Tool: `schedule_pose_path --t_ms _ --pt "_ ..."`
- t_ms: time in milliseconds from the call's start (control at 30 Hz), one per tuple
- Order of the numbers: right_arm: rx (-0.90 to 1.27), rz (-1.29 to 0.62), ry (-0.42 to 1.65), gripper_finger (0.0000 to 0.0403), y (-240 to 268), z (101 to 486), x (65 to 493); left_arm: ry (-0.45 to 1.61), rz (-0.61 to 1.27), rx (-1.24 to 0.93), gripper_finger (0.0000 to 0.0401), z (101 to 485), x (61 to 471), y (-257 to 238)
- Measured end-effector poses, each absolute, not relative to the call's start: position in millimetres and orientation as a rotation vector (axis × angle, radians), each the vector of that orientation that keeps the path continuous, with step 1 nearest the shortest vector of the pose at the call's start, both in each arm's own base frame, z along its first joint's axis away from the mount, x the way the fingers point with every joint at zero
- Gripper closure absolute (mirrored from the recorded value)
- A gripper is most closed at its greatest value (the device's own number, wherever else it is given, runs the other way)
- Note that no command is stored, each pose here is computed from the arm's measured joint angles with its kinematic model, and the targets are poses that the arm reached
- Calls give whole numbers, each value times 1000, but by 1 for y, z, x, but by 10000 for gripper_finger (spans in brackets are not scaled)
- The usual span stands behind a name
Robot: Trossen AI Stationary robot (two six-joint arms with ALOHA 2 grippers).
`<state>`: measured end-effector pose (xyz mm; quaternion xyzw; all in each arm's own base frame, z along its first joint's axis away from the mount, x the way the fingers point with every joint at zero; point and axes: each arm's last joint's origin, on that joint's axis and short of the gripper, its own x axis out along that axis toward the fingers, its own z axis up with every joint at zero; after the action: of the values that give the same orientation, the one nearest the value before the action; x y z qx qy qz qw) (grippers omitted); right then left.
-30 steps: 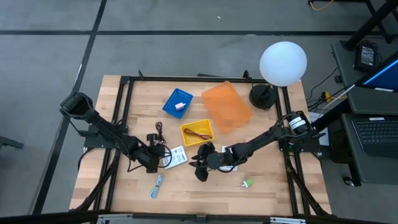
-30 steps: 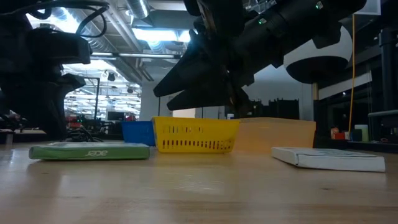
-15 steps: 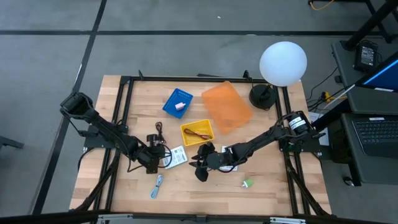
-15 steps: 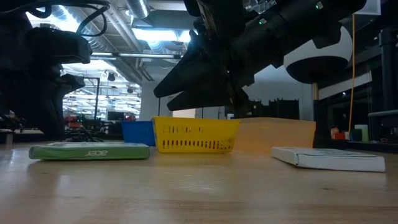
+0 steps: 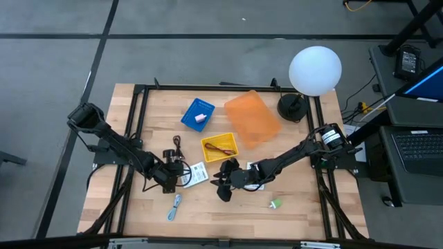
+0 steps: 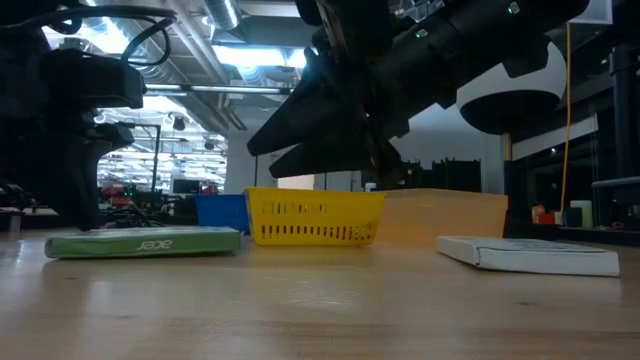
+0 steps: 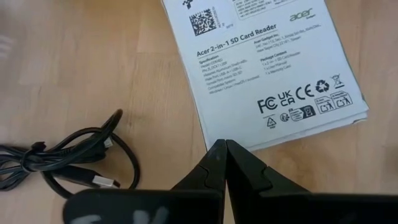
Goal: Pick and place items into bin
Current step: Put the white card reader box into the orange bin
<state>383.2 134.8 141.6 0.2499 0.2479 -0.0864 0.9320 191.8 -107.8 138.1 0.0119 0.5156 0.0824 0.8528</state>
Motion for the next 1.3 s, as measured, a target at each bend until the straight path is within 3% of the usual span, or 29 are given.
schedule_pose_path --t_ms 867,1300 --pt "681 -230 507 276 136 128 385 1101 206 41 400 137 190 -106" --pt "745 -245 495 276 141 100 403 1098 212 32 399 136 190 -106"
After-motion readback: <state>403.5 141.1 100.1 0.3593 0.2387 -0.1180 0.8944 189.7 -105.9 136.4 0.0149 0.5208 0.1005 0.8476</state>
